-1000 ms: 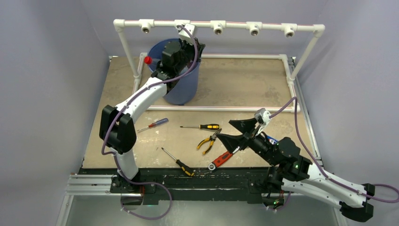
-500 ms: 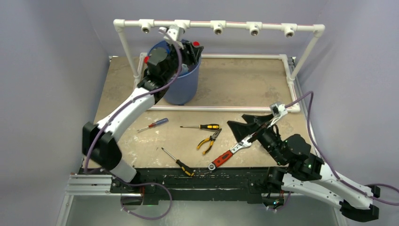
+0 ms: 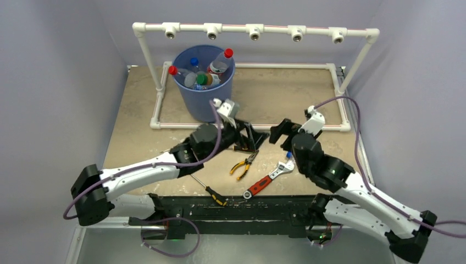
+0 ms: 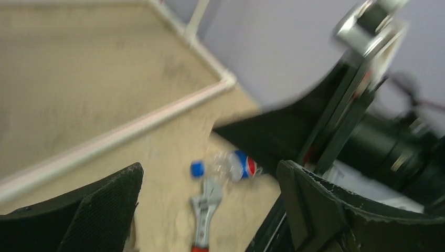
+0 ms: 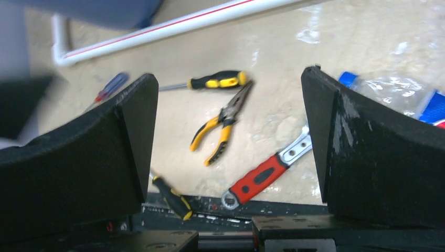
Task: Put the plastic bottles in the bin
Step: Pick up the plastic bottle from the corner of the board.
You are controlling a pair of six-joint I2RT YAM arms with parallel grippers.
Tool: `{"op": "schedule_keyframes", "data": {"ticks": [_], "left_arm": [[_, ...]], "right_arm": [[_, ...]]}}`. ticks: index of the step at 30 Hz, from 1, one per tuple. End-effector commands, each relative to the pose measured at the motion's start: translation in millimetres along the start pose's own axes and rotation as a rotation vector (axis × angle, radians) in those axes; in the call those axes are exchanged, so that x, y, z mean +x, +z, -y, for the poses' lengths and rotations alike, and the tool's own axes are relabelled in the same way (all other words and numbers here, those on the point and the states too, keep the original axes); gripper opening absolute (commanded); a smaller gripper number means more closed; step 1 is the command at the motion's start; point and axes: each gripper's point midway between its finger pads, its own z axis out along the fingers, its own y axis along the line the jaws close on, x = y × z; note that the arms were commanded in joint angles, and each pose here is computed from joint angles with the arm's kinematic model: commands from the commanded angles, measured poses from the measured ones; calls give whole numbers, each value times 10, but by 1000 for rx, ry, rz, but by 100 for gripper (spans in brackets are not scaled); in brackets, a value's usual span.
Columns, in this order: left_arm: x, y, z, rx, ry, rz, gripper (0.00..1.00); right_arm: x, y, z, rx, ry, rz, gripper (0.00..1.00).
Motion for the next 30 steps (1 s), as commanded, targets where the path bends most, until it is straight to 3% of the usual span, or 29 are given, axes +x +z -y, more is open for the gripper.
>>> {"op": "schedule_keyframes", "data": {"ticks": [1,6,11,16,21,24,30], "left_arm": [[532,-82,-396,-179,-268,23,99],[993,-157,-664,-305,-451,34,99],[1337,156,-599,-295,-381,-99,99],[1701,530,-364,-78,-202,-286,99],[2011,692,-243,271,-183,-437,91],[2118,653,-209,377,52,-455,91],[2302,522,-246,496,707,-481,98]], "right_arm": [[-246,297,268,52,98,14,99],[-541,264,567,117,203,133,99],[-861,-7,536,52,315,252,99],[-1135,-481,399,-159,350,370,99],[-1149,-631,404,-180,337,354,99],[-1175,-719,370,-216,322,358,99],[-1227,-871,256,-294,297,349,99]]}}
